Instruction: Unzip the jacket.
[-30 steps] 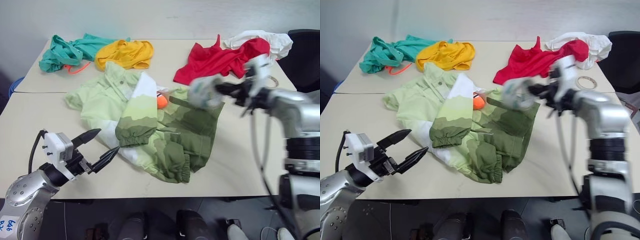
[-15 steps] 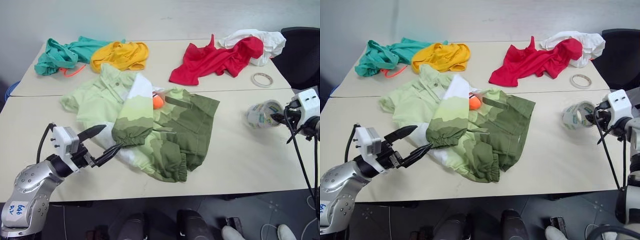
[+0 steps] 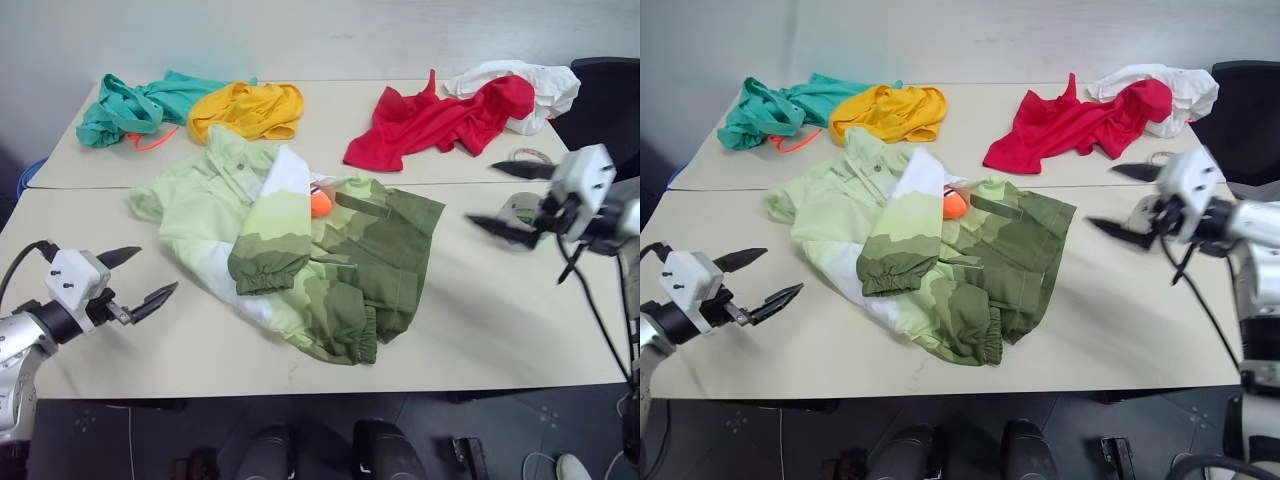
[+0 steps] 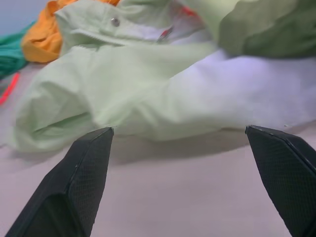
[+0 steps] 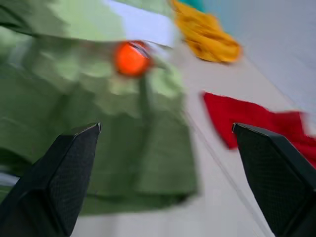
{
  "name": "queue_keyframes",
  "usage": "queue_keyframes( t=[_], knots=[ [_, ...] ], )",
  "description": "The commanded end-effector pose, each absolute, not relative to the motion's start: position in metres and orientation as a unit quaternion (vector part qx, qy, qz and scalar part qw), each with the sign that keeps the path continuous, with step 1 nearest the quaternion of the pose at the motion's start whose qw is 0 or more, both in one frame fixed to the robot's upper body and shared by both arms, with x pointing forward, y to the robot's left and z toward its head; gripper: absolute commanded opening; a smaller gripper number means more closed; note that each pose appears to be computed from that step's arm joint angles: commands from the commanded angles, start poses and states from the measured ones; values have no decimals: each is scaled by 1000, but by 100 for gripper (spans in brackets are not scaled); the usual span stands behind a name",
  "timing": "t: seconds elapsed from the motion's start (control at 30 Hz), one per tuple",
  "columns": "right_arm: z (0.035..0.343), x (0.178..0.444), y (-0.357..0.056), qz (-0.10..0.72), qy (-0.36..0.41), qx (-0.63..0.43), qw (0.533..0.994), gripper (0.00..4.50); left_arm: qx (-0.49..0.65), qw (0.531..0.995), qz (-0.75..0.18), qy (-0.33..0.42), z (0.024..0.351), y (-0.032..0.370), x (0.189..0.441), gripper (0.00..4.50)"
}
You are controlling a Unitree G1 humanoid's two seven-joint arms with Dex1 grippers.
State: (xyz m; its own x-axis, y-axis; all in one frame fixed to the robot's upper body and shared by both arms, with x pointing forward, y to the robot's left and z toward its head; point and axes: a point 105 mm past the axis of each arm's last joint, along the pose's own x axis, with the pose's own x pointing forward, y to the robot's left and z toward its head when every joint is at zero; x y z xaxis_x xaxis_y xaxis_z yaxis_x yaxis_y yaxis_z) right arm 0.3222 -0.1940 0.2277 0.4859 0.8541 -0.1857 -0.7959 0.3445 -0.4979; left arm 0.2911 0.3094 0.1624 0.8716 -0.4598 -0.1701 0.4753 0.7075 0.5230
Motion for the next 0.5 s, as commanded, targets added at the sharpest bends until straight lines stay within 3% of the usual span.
queue_keyframes(
  t=[0.03,0.2,0.43,0.5],
  knots=[
    [212,288,-143,602,-25,-217,768,446,370,899,-235,12,167,322,316,450],
    [170,267,-111,648,46,-202,733,446,423,861,-283,12,163,305,348,450],
    [127,276,-94,592,99,-218,770,446,479,806,-343,61,142,284,374,450],
    [119,279,-95,574,110,-216,782,407,475,799,-360,85,129,277,379,431]
  ],
)
